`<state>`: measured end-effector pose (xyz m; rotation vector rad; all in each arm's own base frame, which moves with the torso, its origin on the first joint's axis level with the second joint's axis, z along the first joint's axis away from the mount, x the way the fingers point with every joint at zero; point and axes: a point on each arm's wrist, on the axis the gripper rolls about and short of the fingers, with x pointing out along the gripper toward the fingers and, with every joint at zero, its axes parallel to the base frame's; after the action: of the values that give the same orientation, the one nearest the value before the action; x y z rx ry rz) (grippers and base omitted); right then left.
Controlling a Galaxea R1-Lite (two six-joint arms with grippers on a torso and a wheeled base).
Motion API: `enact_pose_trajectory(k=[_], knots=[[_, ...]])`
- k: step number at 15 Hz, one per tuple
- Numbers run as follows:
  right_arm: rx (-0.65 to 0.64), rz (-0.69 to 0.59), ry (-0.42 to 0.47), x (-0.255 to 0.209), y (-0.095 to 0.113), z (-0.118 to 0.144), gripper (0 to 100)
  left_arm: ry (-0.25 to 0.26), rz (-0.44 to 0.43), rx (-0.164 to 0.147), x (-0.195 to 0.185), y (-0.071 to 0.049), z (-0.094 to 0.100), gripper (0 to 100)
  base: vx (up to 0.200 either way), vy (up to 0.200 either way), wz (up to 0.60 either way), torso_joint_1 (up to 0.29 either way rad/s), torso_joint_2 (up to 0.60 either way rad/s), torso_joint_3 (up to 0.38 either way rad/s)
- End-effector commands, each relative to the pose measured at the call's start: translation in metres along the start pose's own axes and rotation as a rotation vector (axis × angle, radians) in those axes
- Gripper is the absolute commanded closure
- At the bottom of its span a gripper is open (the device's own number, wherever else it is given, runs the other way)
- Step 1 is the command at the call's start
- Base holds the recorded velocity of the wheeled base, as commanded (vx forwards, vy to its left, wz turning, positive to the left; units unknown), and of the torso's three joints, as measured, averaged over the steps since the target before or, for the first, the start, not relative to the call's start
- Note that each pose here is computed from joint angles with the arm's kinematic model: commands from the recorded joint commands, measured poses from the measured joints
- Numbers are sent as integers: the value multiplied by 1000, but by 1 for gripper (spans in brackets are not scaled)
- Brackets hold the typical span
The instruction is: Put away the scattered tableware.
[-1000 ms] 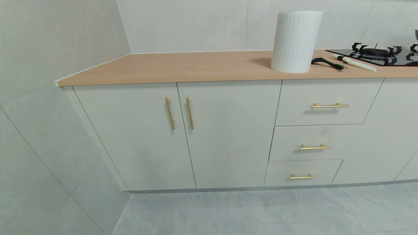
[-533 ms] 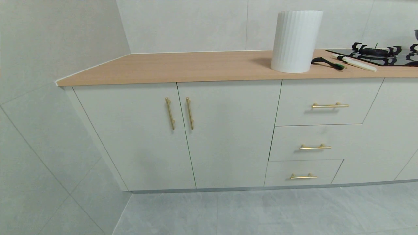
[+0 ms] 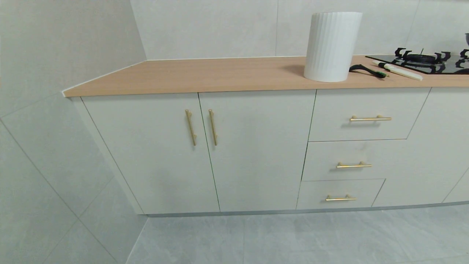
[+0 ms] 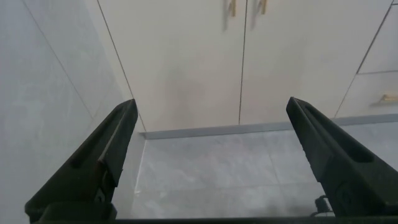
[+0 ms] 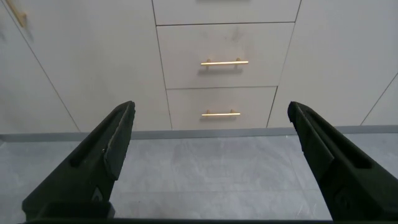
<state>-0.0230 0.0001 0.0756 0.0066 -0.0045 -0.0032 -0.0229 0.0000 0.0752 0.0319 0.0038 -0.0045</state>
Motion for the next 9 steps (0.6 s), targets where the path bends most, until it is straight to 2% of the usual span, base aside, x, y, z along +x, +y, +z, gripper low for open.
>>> enact_pose_trajectory(k=[1, 2, 6, 9], knots=[[0, 0, 3, 0, 0, 0, 0, -1, 1, -18, 0, 0, 0, 0, 0, 0, 0, 0, 0, 0], [0, 0, 3, 0, 0, 0, 0, -2, 3, -38, 0, 0, 0, 0, 0, 0, 0, 0, 0, 0], [0, 8, 3, 0, 0, 0, 0, -1, 0, -33, 0, 0, 0, 0, 0, 0, 0, 0, 0, 0], [1, 8, 3, 0, 0, 0, 0, -4, 0, -37, 0, 0, 1, 0, 200, 0, 0, -1, 2, 2]])
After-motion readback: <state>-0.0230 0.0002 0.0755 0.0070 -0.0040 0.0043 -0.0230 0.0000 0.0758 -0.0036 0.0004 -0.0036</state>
